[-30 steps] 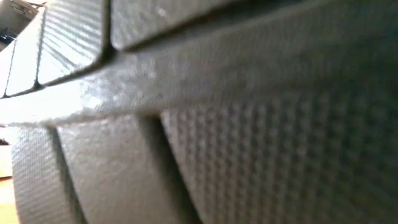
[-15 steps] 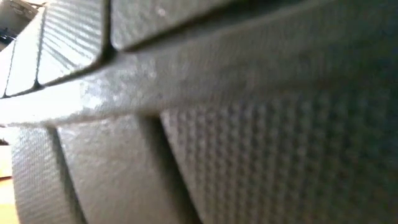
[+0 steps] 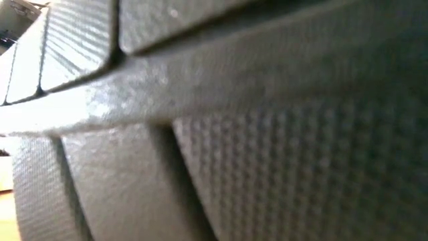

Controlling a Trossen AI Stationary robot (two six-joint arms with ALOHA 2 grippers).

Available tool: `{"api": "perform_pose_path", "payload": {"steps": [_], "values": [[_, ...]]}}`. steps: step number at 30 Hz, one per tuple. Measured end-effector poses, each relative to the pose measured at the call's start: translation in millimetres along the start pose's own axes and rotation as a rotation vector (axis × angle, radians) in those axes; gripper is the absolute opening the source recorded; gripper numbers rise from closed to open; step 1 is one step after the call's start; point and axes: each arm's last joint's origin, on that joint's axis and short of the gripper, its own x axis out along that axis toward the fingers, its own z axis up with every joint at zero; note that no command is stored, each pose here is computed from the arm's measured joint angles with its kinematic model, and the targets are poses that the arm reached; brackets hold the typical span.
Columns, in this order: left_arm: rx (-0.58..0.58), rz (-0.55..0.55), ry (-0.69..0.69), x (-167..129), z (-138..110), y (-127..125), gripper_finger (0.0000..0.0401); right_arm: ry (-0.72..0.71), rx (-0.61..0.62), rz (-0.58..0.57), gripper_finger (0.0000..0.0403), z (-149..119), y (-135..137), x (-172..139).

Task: Pick and place slides into the shelf
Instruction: Put the black slide under the shelf

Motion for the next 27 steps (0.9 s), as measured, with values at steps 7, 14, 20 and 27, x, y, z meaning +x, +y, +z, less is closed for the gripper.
{"api": "perform_pose_path", "payload": {"steps": [7,14,20,27], "values": [[0.0,0.002,-0.001,0,0,0,0.0,0.157,0.154,-0.069,0.0206,0,-13,-39],[-0.165,-0.096,0.01,0,3,-5,0.0,0.487,0.214,-0.214,0.0206,-41,-6,-61],[-0.336,-0.177,0.02,-1,7,-9,0.0,0.419,0.089,-0.294,0.0206,-63,19,-71],[-0.388,-0.24,0.067,-1,7,-11,0.0,0.416,0.032,-0.356,0.0206,-89,24,-62]]}}
